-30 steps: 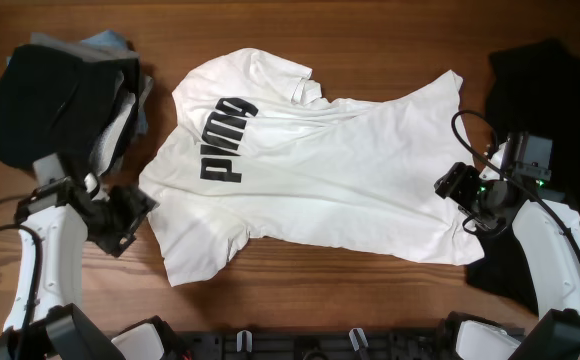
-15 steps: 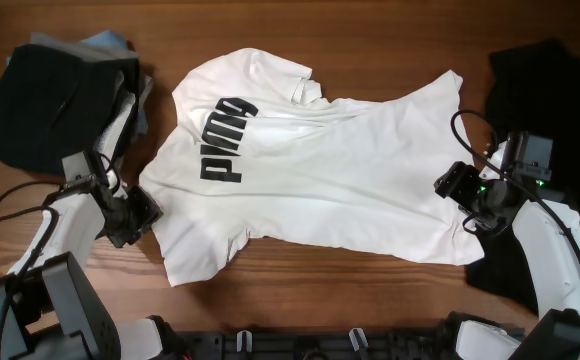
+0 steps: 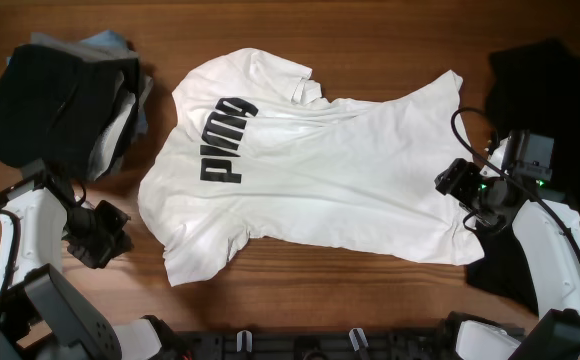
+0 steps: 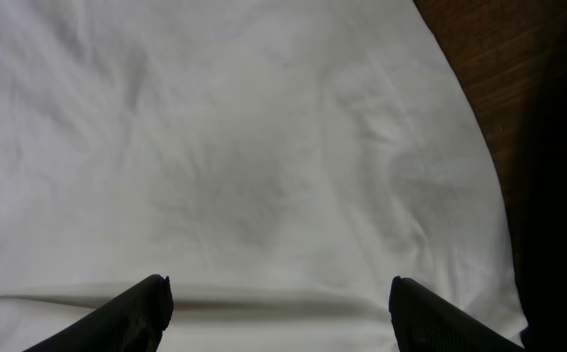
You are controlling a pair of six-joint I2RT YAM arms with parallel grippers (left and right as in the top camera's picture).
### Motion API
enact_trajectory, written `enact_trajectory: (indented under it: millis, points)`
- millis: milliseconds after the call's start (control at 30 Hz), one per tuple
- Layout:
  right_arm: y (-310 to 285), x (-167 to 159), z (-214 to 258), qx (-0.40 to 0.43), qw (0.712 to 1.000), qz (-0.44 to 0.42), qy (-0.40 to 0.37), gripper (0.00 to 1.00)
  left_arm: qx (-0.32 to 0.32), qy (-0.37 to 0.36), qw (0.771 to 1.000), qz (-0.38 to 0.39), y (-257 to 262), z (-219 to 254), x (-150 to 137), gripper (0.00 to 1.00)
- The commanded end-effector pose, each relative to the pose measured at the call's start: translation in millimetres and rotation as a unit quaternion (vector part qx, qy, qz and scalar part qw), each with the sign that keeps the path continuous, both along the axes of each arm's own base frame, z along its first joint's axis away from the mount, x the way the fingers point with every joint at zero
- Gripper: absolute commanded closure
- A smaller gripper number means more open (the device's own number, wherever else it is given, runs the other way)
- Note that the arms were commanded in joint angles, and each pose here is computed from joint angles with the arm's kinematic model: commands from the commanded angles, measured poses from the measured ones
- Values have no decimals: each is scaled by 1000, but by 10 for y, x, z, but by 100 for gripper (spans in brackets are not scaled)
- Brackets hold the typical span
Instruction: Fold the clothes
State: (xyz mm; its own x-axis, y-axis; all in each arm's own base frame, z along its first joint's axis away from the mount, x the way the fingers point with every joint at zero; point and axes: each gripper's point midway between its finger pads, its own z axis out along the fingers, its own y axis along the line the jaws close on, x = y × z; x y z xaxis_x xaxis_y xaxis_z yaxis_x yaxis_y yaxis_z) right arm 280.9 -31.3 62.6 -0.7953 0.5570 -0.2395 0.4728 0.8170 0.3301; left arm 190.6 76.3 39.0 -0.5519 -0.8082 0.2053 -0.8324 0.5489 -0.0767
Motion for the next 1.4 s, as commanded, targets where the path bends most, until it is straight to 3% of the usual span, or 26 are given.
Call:
enact_trajectory:
  millis: [0,33,100,200,333,433,467,600,733,867,900,933,1033,1100,1233,1367]
  points:
    - [-5,66,98,-1,1000,7,-19,23,-15,-66,997,-47,-92,47,269,49]
    - [-5,66,98,-1,1000,7,-19,23,-10,-77,994,-71,-124,26,328,38]
    - [-5,65,97,-1,1000,7,-18,23,7,-111,987,-120,-218,-84,488,28]
    - [-5,65,97,-1,1000,7,-18,22,27,-133,979,-154,-319,-300,582,30]
    - [-5,66,98,-1,1000,7,-19,20,40,-107,981,-157,-282,-427,464,43]
    - [-5,65,97,-1,1000,7,-18,20,52,-99,981,-157,-236,-441,444,87]
    - [-5,65,97,-1,1000,7,-18,20,57,-97,981,-157,-217,-443,437,96]
    - [-3,61,96,-2,1000,10,-18,20,55,-87,984,-143,-155,-396,385,96]
    - [-2,55,93,-2,1000,10,-17,20,75,-45,994,-73,243,4,249,96]
    - [-1,54,93,-2,1000,10,-16,20,65,-53,995,-48,368,116,241,96]
    - [-1,51,92,-2,1000,10,-16,20,49,-65,995,-63,293,117,282,92]
    - [-1,48,90,-2,1000,10,-15,19,18,-92,991,-93,131,107,362,65]
    - [-1,50,91,-2,1000,10,-15,19,-16,-122,980,-157,-221,-57,433,32]
    - [-1,48,90,-2,1000,10,-15,19,-18,-122,976,-182,-380,-211,399,28]
    - [-1,49,91,-2,1000,10,-15,19,-13,-125,979,-161,-463,-441,338,27]
    - [-1,51,92,-2,1000,10,-16,19,-54,-187,968,-160,-638,-464,488,47]
